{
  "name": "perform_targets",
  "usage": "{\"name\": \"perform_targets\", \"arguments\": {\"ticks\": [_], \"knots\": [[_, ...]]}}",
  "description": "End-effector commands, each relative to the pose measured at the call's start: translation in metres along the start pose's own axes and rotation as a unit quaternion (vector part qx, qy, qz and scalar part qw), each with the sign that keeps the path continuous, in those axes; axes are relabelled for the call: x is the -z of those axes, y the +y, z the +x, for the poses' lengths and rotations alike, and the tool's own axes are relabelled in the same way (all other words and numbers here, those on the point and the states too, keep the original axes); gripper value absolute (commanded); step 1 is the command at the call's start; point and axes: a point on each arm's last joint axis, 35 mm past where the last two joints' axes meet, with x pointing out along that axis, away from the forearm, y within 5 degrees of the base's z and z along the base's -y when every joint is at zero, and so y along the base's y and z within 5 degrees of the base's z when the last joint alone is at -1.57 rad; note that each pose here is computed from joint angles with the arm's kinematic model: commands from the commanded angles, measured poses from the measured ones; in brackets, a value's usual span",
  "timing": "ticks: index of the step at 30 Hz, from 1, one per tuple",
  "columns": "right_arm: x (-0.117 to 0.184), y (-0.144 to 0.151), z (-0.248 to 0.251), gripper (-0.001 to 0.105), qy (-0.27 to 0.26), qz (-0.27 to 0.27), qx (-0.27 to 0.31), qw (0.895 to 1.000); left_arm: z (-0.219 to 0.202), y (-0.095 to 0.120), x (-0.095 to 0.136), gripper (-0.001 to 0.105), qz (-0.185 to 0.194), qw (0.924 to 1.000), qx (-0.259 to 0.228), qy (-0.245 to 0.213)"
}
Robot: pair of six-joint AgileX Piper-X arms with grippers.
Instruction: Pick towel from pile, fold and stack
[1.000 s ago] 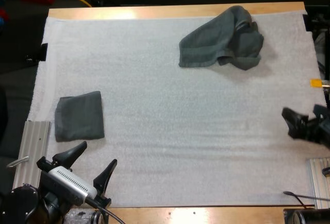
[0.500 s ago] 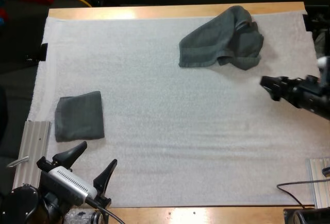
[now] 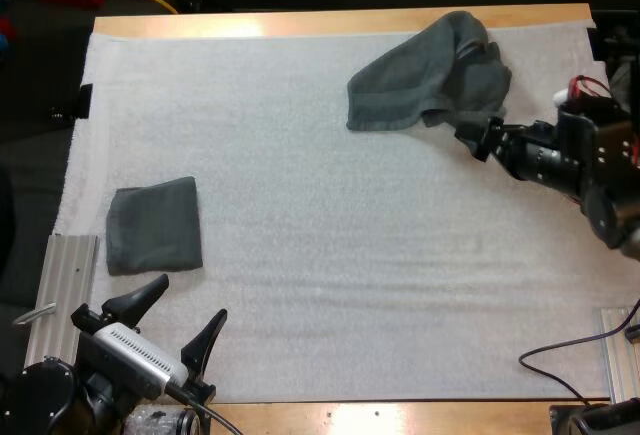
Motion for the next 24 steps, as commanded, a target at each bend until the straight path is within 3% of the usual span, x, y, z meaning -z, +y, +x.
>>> {"name": "perform_targets", "arguments": {"ticks": [1,24], "knots": [[-0.005,0.002,0.003,0.075,-0.011,0.005,-0.006,1.000,-0.001,-0.001,-0.001,0.069,0.002,1.0000,0.008,-0.002],[-0.011,-0.031,0.110,0.075,-0.016,0.120,-0.013,0.993,-0.001,-0.001,-0.001,0.069,0.002,1.0000,0.008,-0.002]]}}
